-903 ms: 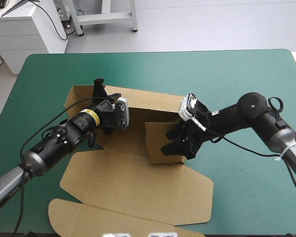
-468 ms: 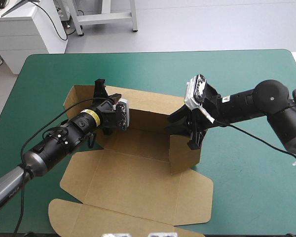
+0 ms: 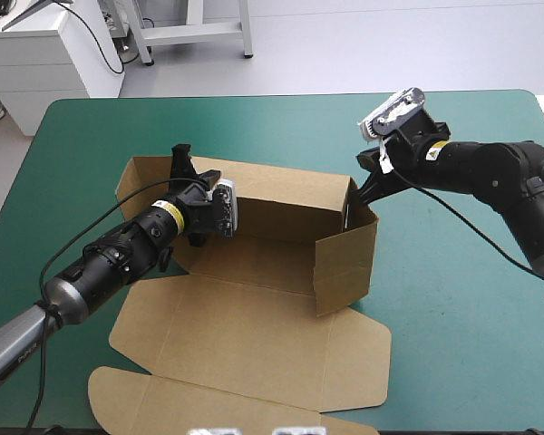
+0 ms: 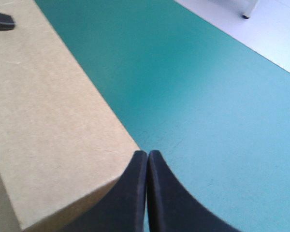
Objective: Fold the box
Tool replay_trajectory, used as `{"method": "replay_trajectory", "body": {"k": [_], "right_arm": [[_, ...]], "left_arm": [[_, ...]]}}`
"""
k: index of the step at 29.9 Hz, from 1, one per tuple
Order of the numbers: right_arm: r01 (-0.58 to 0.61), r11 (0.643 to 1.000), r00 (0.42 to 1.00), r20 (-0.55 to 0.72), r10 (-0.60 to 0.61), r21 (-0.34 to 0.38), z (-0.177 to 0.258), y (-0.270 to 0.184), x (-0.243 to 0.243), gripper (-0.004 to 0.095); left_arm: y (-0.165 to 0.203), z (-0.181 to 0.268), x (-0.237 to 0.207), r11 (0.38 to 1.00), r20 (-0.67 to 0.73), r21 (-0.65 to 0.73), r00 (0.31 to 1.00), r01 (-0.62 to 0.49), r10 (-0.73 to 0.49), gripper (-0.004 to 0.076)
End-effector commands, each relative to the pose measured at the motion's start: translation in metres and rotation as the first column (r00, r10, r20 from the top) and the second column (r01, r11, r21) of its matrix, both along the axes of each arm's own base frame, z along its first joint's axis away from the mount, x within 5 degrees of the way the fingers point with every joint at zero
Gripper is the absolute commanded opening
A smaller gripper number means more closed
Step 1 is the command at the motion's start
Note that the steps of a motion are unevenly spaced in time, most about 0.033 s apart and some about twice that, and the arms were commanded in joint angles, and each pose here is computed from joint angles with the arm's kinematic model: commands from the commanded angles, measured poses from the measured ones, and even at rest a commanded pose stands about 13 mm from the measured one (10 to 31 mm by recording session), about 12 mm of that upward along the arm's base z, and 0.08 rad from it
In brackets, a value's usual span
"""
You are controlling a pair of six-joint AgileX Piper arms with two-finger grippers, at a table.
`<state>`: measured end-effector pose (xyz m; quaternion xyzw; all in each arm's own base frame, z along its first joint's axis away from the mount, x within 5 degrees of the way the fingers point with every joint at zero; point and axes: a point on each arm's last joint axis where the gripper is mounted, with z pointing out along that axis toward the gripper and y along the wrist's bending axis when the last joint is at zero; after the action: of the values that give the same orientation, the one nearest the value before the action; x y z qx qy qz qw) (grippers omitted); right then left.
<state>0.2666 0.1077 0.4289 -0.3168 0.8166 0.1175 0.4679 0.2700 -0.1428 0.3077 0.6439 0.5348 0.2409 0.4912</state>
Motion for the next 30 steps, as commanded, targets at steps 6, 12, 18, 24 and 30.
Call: {"method": "replay_trajectory", "body": {"k": [6,12,18,24,30], "right_arm": [[0.183,0.980,0.969,0.153,-0.192,0.073,0.028,-0.016,0.002,-0.0020],[0.317,0.944,0.933,0.150,-0.328,0.089,0.027,-0.038,0.013,-0.0019],[0.335,0.937,0.934,0.098,-0.344,0.097,0.015,-0.041,0.027,-0.0021],[0.311,0.946,0.947,0.049,-0.316,0.096,0.000,-0.033,0.044,-0.0021],[0.292,0.946,0.952,0.052,-0.301,0.139,0.005,-0.028,0.058,-0.0021]], "left_arm": [[0.018,0.003,0.003,0.976,-0.014,-0.028,0.977,-0.215,0.215,-0.0008],[0.024,0.008,0.004,0.962,0.020,-0.030,0.962,-0.271,0.271,-0.0008],[0.031,0.008,0.005,0.935,0.014,-0.050,0.936,-0.350,0.351,-0.0008],[0.032,0.015,0.007,0.935,0.072,-0.019,0.932,-0.355,0.356,-0.0008],[0.034,0.040,0.011,0.903,0.086,-0.103,0.901,-0.417,0.426,-0.0007]]}}
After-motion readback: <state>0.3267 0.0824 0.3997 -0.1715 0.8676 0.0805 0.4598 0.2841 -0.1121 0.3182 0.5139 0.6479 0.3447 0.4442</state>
